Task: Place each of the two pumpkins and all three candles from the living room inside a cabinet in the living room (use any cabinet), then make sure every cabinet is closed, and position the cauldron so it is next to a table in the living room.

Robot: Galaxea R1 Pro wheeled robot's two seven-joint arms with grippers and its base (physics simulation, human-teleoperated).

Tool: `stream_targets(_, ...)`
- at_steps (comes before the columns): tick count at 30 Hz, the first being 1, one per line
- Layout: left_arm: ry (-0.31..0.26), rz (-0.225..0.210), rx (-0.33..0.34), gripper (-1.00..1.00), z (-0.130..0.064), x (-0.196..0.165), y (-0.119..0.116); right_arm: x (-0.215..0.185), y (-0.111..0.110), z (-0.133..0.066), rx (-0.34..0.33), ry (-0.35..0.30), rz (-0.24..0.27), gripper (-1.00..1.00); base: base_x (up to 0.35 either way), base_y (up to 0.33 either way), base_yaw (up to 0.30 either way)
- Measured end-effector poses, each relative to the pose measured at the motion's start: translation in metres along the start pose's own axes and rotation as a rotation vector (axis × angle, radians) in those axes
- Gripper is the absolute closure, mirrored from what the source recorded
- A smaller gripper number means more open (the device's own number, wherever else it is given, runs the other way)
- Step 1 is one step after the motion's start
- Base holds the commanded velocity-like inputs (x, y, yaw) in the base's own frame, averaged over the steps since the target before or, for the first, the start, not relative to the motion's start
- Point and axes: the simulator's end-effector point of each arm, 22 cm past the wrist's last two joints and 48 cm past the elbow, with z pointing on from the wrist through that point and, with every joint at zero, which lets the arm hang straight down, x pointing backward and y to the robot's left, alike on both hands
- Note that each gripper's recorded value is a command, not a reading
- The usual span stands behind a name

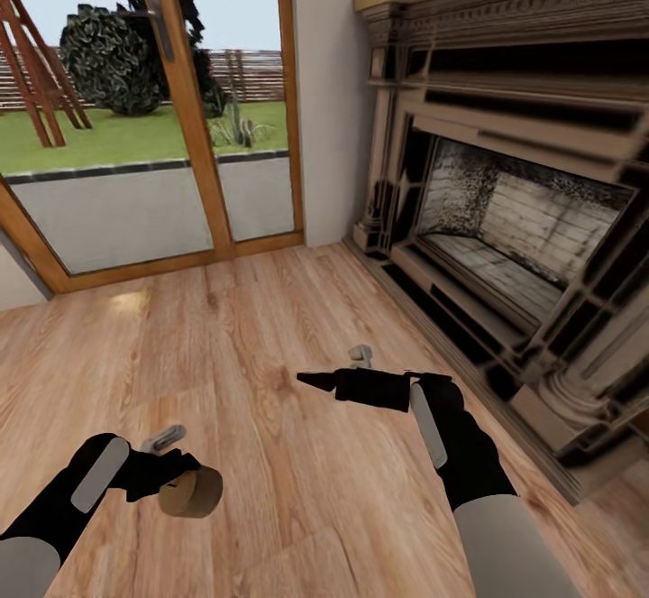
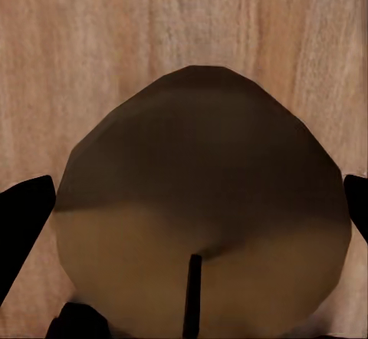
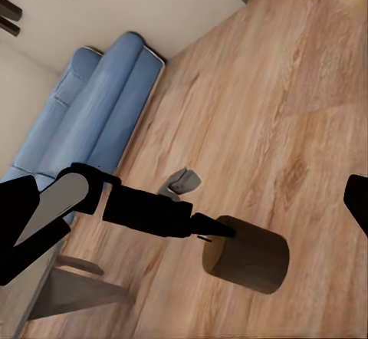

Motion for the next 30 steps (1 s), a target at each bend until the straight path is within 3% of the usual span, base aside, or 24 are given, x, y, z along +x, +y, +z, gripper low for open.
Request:
stream_targets(7, -0.004, 0.003, 0.005, 1.0, -0.017, -0.005, -0.009, -0.011, 0.012, -0.002, -0.002, 0.002, 0.005, -1.0, -0.297, 0.0, -0.208)
stream_targets(23, -0.018, 0.009, 0.017, 1.0, -0.056, -0.018, -0.029, -0.044, 0.045, -0.009, -0.005, -0.005, -0.013, -1.0, -0.02, 0.0, -0.208)
stream_targets(30, -0.026, 0.01, 0.022, 1.0, -0.073, -0.024, -0.036, -0.057, 0.059, -0.012, -0.007, -0.007, -0.022, -1.0, -0.169, 0.0, -0.208)
